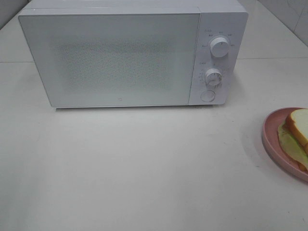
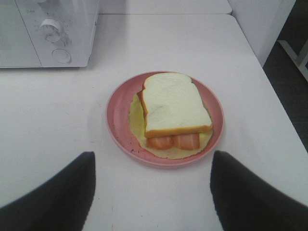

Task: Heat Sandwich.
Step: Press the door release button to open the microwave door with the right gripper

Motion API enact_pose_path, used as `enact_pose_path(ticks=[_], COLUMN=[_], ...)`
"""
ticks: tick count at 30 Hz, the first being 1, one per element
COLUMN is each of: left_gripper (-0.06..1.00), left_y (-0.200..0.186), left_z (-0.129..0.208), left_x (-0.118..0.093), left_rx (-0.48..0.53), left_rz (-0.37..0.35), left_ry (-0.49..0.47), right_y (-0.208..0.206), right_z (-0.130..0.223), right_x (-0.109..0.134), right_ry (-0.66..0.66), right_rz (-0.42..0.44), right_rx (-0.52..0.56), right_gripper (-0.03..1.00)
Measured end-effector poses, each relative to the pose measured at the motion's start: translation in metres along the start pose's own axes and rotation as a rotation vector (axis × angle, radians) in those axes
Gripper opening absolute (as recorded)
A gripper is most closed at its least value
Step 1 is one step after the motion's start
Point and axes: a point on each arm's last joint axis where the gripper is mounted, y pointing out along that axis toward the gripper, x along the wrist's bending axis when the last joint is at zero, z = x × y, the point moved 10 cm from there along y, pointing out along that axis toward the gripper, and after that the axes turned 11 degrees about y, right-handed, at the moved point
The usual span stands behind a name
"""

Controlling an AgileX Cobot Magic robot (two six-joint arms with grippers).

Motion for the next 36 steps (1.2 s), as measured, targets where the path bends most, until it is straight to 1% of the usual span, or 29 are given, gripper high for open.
enact_pose_path(ticks=[28,33,36], left_gripper=[0.99,0.99,0.99], left_y=[0.0,0.0,0.0], left_z=[0.0,0.0,0.0], left_x=[0.0,0.0,0.0], left_rx=[0.0,0.0,0.0], left_rz=[0.0,0.0,0.0], left_ry=[0.0,0.0,0.0], right_y=[0.0,-0.002,0.003], right_z=[0.0,-0.007,-0.014], right_x=[0.0,0.004,0.007], right_ry=[0.001,0.003,-0.004], right_rz=[-0.003,-0.012,-0.009], right_rx=[0.001,0.001,0.019], right_gripper=[0.67,0.67,0.67])
